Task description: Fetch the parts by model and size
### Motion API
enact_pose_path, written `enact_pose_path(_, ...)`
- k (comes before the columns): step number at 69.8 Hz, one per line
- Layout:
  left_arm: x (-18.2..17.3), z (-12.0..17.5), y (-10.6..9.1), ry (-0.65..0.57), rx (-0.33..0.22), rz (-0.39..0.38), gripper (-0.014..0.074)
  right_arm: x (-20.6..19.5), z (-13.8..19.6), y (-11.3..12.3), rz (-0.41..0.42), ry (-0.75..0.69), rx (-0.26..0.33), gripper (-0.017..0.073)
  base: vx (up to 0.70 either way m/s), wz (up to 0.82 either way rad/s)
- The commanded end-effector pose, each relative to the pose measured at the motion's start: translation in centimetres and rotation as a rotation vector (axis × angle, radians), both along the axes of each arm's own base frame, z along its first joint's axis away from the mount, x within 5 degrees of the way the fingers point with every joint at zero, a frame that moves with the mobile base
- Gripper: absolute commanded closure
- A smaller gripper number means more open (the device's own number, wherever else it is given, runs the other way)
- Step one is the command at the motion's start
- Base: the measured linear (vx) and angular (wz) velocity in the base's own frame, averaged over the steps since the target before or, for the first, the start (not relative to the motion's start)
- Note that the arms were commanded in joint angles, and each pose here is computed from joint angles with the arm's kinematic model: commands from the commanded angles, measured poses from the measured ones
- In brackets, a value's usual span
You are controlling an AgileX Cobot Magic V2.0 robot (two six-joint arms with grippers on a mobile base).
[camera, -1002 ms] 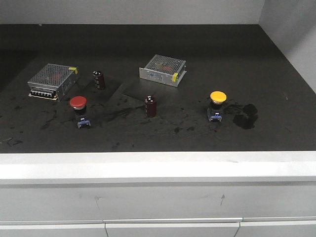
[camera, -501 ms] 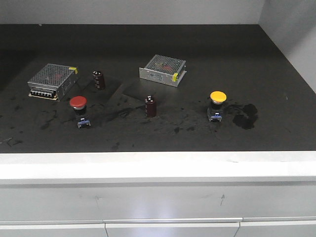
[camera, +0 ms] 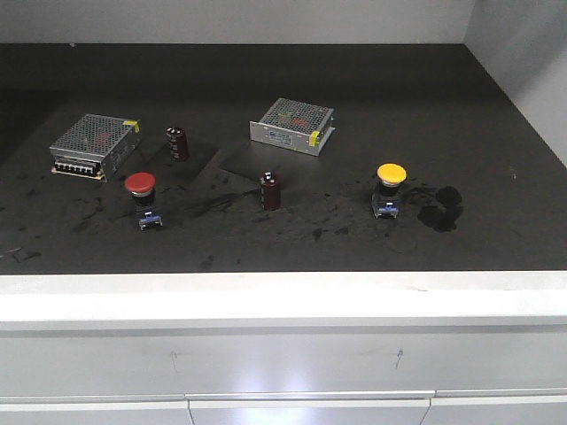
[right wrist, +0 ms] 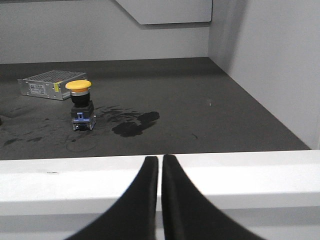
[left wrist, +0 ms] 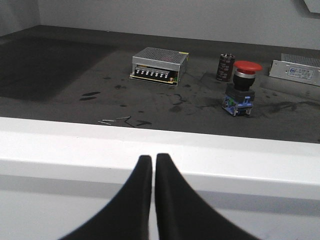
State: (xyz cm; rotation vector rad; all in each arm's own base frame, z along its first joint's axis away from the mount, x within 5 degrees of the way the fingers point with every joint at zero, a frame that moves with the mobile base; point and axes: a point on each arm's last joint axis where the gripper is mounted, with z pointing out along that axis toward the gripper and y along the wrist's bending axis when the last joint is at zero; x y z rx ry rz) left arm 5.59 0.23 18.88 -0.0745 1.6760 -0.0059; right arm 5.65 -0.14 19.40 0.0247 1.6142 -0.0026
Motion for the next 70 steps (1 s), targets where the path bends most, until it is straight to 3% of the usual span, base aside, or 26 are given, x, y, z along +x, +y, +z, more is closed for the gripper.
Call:
enact_pose_path(1, 0.0, 0.9, 0.0, -0.090, -0.010, 0.001, 0.0600, -0.1, 0.5, 0.0, 0.001, -0.079, -0.014, 0.0561, 0.00, 0.00)
enact_pose_path(31, 0.0, 1.3, 0.0, -0.129, -0.008, 0.002, 0.0600, -0.1, 0.8, 0.1, 0.005, -0.115, -0.019, 0.0561, 0.00, 0.00)
enact_pose_path(47, -0.3, 3.3, 0.0, -0.327, -0.001, 0.002, 0.0600, -0.4, 2.9, 0.3, 0.025, -0.325, -0.023, 0.0561, 0.00, 0.00)
enact_pose_path(56, -1.0, 6.2, 0.0, -0.408, 0.010, 0.001, 0.0600, -0.9, 5.0, 0.3, 0.022, -0.367, -0.025, 0.0561, 0.00, 0.00)
enact_pose_path(70, -2.5, 13.1, -0.1, -0.448, 0.083, 0.011, 0.0600, -2.0, 10.1, 0.1, 0.001, -0.337, -0.023, 0.0561, 0.00, 0.00)
